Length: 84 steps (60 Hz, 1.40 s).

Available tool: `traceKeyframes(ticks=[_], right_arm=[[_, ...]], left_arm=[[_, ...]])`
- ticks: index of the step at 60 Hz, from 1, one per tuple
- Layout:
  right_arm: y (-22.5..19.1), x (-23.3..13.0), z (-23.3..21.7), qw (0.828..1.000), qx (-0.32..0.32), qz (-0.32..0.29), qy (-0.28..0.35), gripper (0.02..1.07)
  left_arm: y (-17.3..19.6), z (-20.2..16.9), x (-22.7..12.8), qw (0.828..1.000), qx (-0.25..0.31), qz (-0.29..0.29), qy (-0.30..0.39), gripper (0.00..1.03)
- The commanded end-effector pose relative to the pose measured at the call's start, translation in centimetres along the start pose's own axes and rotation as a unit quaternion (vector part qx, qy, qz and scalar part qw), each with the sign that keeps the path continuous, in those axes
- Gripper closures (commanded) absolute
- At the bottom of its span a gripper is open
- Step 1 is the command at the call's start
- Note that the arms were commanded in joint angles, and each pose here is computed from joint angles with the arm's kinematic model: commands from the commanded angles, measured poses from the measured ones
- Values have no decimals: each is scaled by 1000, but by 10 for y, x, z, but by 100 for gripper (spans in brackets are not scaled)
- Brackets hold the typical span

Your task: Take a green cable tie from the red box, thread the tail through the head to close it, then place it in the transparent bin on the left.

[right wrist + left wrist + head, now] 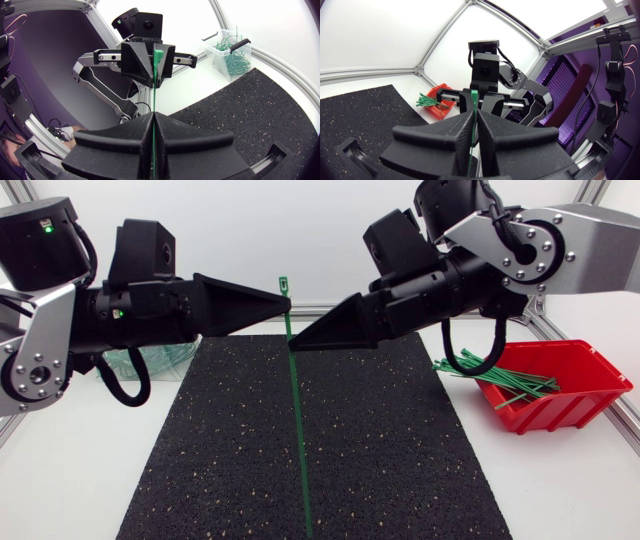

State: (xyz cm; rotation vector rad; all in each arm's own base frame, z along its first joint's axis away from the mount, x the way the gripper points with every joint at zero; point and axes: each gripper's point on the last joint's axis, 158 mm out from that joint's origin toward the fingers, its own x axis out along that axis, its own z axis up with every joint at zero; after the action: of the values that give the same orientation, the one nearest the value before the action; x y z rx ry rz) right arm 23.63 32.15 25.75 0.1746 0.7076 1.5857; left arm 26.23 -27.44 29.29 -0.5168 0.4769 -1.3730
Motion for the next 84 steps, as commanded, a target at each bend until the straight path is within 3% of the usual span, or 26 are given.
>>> traceKeyframes(ticks=[1, 16, 26, 35, 37, 46, 52, 65, 71, 75, 84], right_arm=[[0, 1, -4, 1000, -4, 1, 2, 101], [-3, 6, -7, 1000, -2, -3, 8, 101], [-14, 7, -8, 999, -11, -39, 13, 66], [-29, 4, -16, 995, -29, -93, 34, 47], [-36, 3, -24, 991, -42, -116, 52, 39], [-62, -5, -52, 977, -67, -175, 104, 19], [-78, -17, -59, 959, -99, -228, 136, 6], [-117, -39, -57, 919, -200, -293, 172, 6], [-137, -45, -58, 893, -249, -326, 187, 6], [-146, -42, -64, 871, -286, -343, 207, 6], [-156, -22, -76, 799, -400, -370, 254, 6]], left_arm=[[-3, -2, -2, 1000, -8, -2, -3, 100], [0, 3, -4, 1000, -4, 5, -11, 100], [7, 16, -16, 999, 3, 25, -28, 100], [29, 25, -30, 998, -7, 57, -41, 100], [34, 25, -32, 997, -18, 64, -39, 100], [59, 3, -37, 993, -69, 91, 3, 100], [68, -3, -44, 994, -61, 93, 23, 100], [83, -9, -50, 996, -46, 64, 48, 100], [96, -8, -49, 996, -58, 48, 55, 100], [105, -8, -46, 995, -70, 35, 59, 100], [132, -12, -39, 992, -102, 6, 68, 100]])
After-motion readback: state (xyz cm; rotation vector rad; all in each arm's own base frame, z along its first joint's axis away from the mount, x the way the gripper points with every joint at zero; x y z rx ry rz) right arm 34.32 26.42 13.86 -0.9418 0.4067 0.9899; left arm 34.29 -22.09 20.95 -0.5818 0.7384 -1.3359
